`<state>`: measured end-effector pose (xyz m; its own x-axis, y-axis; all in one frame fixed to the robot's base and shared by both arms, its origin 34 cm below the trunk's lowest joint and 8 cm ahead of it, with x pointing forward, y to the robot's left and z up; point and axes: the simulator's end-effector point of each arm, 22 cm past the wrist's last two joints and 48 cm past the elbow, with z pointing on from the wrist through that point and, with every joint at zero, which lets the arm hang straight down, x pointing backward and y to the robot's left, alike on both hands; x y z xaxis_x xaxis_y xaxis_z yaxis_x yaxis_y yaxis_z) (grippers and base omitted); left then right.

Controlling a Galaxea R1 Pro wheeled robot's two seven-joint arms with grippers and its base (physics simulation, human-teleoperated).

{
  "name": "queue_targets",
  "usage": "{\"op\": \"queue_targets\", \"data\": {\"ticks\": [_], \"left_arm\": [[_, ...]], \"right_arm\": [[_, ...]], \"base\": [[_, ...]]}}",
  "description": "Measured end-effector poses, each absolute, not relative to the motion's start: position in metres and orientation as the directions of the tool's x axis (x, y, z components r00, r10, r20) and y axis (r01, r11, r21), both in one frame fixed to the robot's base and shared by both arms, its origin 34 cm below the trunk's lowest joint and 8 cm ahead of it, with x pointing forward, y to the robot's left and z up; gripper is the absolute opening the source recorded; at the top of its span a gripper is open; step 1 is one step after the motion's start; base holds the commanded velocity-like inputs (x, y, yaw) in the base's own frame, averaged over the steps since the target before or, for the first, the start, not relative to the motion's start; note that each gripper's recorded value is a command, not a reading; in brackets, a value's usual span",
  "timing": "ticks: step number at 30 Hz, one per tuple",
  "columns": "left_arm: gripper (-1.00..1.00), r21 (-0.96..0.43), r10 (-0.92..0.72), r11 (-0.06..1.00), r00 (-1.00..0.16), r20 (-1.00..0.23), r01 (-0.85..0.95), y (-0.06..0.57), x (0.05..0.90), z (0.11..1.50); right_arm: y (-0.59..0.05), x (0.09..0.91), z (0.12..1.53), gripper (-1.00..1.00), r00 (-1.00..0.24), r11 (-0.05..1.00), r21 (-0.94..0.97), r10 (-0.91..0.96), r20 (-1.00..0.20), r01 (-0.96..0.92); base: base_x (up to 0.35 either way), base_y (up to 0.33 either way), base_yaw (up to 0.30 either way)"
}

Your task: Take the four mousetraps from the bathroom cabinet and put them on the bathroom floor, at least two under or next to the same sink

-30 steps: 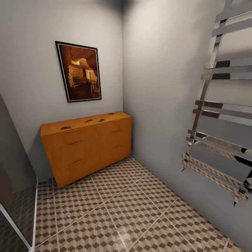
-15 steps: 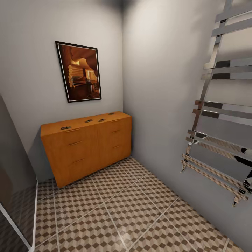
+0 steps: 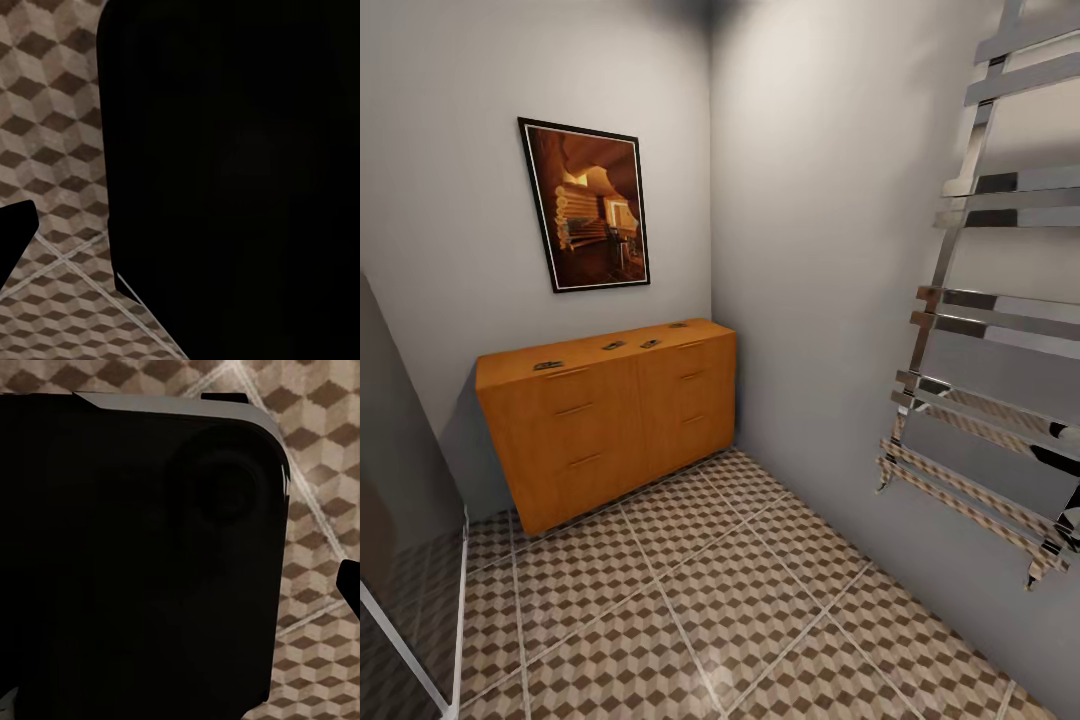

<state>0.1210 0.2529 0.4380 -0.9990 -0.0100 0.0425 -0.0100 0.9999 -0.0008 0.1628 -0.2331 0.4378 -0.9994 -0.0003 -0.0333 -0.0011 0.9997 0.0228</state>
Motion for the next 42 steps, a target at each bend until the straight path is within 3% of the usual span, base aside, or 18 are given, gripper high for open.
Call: {"op": "queue_targets", "data": {"ticks": [23, 42], "left_arm": [[1.00, -0.004, -0.013, 1.000, -0.999, -0.047, -0.013, 0.250, 0.164, 0.438], [1.00, 0.027, -0.004, 1.000, -0.948, -0.318, -0.013, 0.274, 0.294, 0.462]], "right_arm": [[-0.233, 0.165, 0.438, 1.00, -0.999, 1.000, 0.023, -0.003, -0.040, -0.004], [-0.233, 0.196, 0.441, 1.00, -0.984, 1.000, 0.022, 0.001, -0.176, -0.003]], "base": [[0.000, 0.000, 0.000], [0.000, 0.000, 0.000]]}}
